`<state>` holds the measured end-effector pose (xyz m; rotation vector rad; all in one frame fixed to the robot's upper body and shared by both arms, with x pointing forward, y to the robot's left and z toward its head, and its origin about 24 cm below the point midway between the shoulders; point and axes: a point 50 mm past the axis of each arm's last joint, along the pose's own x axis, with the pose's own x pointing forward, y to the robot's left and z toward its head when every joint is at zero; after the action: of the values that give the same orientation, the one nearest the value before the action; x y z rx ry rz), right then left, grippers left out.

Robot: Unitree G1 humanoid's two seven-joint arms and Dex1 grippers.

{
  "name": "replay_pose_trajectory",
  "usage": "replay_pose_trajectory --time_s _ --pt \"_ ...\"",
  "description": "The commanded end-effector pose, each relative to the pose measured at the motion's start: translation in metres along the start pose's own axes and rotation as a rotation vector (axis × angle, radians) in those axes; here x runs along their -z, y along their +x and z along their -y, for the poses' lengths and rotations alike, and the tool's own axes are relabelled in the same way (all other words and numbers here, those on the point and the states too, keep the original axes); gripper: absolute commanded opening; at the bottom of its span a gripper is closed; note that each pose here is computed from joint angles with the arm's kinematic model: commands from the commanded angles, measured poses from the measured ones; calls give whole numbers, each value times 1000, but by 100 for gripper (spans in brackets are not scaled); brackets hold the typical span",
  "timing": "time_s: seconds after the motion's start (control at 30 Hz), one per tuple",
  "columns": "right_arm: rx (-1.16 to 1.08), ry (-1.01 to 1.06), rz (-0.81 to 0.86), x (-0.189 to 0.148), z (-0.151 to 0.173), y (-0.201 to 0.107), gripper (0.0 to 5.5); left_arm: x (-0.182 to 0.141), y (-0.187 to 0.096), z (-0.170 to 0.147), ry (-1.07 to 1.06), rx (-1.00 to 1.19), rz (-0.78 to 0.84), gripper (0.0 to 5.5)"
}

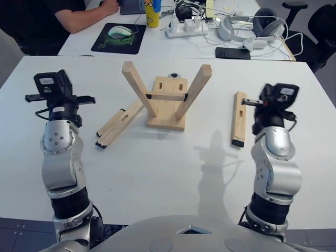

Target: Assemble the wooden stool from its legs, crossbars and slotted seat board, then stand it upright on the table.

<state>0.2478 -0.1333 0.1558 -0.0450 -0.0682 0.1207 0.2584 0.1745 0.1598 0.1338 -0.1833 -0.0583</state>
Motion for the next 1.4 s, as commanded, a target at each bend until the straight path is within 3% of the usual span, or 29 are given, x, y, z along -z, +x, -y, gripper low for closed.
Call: replay_pose_trajectory --time_s 0.03,0.3,0.53,0.7,0.93,1.17,1.27,1.4 --pt "-651 -23 -41 -2 -99 -12 0 -34 -4 112 57 677 159 1" --pt "-285 -15 -210 33 -35 5 0 1 10 49 135 374 -30 1" --pt "-290 -83 -275 56 -17 8 0 29 9 14 173 208 -160 1" --pt "-313 -181 -287 75 3 28 0 49 16 -24 218 70 -247 1" --pt "-439 -343 -231 91 20 68 0 44 31 -34 225 56 -200 1" --pt "-588 -235 -154 99 10 90 0 47 39 -34 194 71 -196 1" --pt "-855 -202 -140 101 -8 74 0 48 41 -42 190 65 -207 1" --pt "-1296 -83 -194 86 -23 16 0 52 39 -56 198 46 -223 1"
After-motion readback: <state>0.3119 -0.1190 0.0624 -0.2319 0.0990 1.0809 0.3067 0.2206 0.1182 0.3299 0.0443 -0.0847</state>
